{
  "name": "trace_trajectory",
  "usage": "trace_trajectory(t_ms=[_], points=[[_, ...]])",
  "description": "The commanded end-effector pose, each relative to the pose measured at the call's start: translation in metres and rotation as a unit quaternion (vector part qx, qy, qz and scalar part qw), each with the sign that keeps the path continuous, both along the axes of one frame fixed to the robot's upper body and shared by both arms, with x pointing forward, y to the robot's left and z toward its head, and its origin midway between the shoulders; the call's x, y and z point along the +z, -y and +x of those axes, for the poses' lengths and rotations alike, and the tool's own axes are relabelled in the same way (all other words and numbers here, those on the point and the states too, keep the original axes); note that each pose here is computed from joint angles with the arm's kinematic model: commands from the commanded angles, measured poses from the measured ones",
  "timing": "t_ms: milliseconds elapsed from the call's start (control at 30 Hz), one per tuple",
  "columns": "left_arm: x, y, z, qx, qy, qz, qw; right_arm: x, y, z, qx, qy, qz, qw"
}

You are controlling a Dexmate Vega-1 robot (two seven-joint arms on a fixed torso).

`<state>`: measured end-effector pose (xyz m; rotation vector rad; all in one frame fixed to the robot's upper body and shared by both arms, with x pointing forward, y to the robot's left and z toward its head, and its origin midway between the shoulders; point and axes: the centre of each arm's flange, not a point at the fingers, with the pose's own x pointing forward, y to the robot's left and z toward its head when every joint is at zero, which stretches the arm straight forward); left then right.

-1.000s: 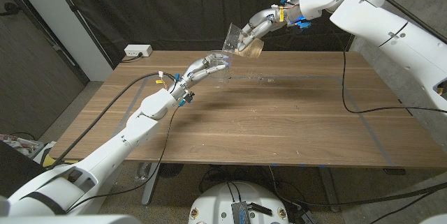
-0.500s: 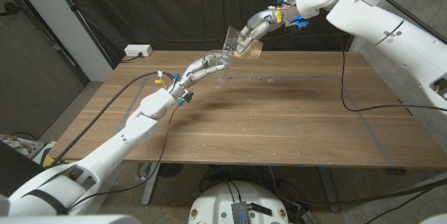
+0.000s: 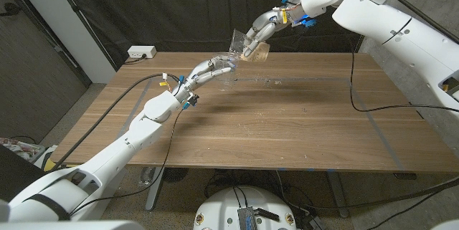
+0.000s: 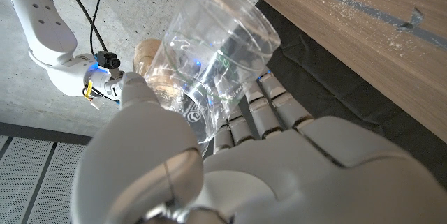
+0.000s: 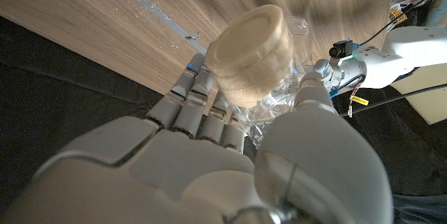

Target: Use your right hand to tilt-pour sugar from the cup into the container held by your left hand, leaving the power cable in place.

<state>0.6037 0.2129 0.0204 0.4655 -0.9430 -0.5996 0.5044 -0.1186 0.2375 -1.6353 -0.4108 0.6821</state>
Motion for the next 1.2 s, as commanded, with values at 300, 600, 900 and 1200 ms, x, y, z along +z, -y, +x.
trace_trajectory(t_ms=[300, 600, 900, 1200], points=[[-0.009, 0.001, 0.001, -0.009, 0.01, 0.008, 1.0, 0.002, -0.006, -0.002, -0.016, 0.006, -0.037, 0.9992], [-0.012, -0.003, 0.004, -0.002, 0.007, 0.012, 1.0, 0.004, -0.012, -0.002, -0.018, 0.008, -0.058, 0.9981], [-0.009, -0.004, 0.009, -0.001, 0.008, 0.018, 1.0, 0.011, -0.017, -0.007, -0.025, 0.015, -0.076, 0.9967], [-0.006, 0.0, 0.016, -0.002, 0.008, 0.022, 1.0, 0.018, -0.019, -0.013, -0.037, 0.021, -0.093, 0.9948]])
